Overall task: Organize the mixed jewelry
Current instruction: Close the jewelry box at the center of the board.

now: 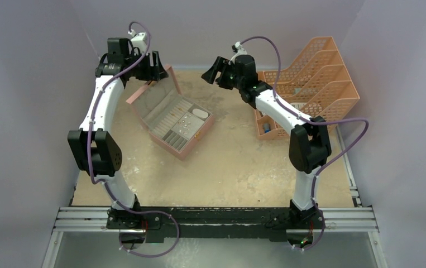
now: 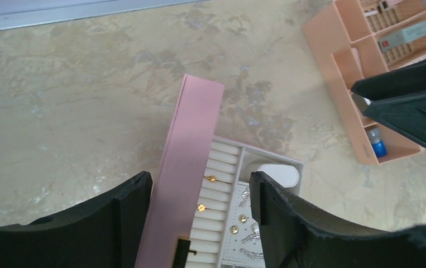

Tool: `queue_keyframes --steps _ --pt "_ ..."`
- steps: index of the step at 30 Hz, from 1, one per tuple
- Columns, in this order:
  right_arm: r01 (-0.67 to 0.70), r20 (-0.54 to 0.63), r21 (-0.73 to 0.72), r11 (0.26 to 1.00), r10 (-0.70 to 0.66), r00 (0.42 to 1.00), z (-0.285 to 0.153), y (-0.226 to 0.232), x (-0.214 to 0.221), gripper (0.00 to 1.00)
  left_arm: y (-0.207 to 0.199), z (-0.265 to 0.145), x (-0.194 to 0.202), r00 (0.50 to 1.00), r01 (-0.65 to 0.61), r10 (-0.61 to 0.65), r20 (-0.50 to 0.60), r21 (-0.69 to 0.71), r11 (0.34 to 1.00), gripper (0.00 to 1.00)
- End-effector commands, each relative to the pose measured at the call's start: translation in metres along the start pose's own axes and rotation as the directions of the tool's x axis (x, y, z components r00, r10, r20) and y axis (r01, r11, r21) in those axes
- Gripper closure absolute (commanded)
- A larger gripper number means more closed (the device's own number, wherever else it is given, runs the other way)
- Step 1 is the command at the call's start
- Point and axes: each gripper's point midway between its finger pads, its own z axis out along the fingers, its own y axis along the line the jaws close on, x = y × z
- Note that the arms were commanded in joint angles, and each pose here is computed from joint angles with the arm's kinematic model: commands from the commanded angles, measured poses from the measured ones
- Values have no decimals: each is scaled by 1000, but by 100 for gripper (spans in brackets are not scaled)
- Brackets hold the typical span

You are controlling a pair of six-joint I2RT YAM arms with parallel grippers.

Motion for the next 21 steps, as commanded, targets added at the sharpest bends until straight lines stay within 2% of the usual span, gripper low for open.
queue_keyframes --steps 1,7,16,21 --pt "29 49 -19 999 -28 998 -13 15 -18 26 -31 -14 -19 999 -17 11 43 135 991 39" --pt "10 49 15 1000 -10 999 -13 10 -19 28 -57 -23 -6 1000 9 -11 8 271 962 44" --pt "-36 53 135 990 29 998 -21 -14 -13 31 -103 -49 26 997 72 -56 -47 518 852 40" --pt "-91 85 202 975 75 994 -31 -31 -13 32 -111 -51 46 987 157 -111 -115 573 804 39"
